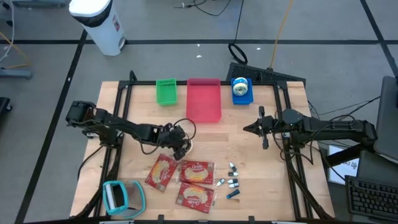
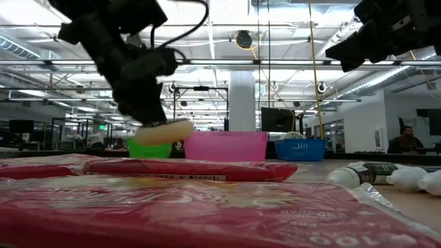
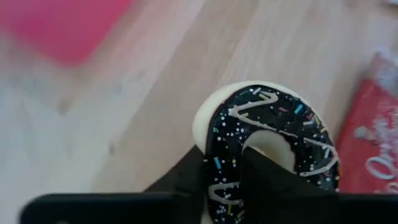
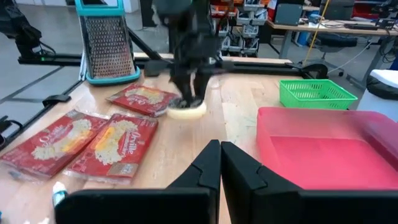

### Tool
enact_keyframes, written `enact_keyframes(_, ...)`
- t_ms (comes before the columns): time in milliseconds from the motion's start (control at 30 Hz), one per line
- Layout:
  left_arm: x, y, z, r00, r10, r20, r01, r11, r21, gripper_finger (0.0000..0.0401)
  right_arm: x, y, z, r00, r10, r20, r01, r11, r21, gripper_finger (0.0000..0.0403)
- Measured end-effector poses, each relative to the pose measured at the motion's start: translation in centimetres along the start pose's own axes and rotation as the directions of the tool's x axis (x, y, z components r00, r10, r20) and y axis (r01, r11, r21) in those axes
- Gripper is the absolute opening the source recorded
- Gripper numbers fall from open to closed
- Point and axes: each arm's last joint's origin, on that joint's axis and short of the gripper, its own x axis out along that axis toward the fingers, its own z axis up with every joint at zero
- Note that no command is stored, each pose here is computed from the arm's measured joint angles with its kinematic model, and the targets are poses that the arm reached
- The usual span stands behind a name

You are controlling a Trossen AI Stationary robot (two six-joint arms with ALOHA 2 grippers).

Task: Pick & Place Food Item
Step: Put the black doughnut into the blue bin

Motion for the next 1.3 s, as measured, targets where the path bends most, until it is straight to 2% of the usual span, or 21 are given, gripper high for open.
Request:
enact_keyframes(100, -0.5, 0.1, 2.3, 0.995, -0.018, 0.095, 0.009, 0.996, 0.093, 0.004, 0.3, 0.0, -0.1, 1.0, 0.001, -0.008, -0.002, 1.0, -0.019, 0.0004)
enact_keyframes(200, -0.9, 0.4, 4.9, 0.967, -0.002, 0.255, -0.053, 0.977, 0.209, 0.003, 1.0, -0.3, 0.3, 0.999, -0.032, 0.031, 0.033, 0.999, -0.025, 0.0004)
enact_keyframes(333, -1.2, 1.3, 7.6, 0.885, 0.026, 0.464, -0.193, 0.929, 0.316, 0.0044, 2.5, -0.8, 0.3, 0.987, -0.155, 0.038, 0.156, 0.988, -0.007, 0.0009)
enact_keyframes(467, -1.7, 2.7, 9.5, 0.804, 0.055, 0.592, -0.311, 0.887, 0.341, 0.006, 4.2, -1.3, -0.3, 0.972, -0.233, 0.023, 0.232, 0.972, 0.028, 0.0051)
enact_keyframes(567, -1.8, 3.8, 10.1, 0.783, 0.086, 0.615, -0.368, 0.863, 0.347, 0.0063, 5.3, -1.8, -0.1, 0.955, -0.285, 0.088, 0.275, 0.955, 0.112, 0.0101)
enact_keyframes(700, -1.7, 5.0, 10.5, 0.778, 0.123, 0.617, -0.409, 0.844, 0.348, 0.0064, 6.6, -2.6, 0.1, 0.932, -0.314, 0.18, 0.277, 0.939, 0.205, 0.0164)
enact_keyframes(800, -1.7, 5.4, 10.6, 0.772, 0.132, 0.622, -0.425, 0.834, 0.352, 0.0065, 7.8, -3.3, -0.1, 0.926, -0.333, 0.18, 0.281, 0.923, 0.261, 0.02)
enact_keyframes(900, -1.7, 5.4, 10.6, 0.776, 0.111, 0.62, -0.44, 0.8, 0.408, 0.0065, 9.4, -4.0, 0.2, 0.927, -0.342, 0.151, 0.285, 0.908, 0.308, 0.0227)
enact_keyframes(1100, -1.8, 5.0, 10.6, 0.774, 0.1, 0.625, -0.472, 0.749, 0.464, 0.0065, 12.7, -4.9, 2.1, 0.954, -0.247, 0.167, 0.186, 0.93, 0.316, 0.0248)
enact_keyframes(1300, -1.7, 5.1, 10.5, 0.776, 0.123, 0.619, -0.493, 0.73, 0.474, 0.0065, 15.6, -5.4, 3.2, 0.968, -0.178, 0.176, 0.112, 0.936, 0.332, 0.0243)
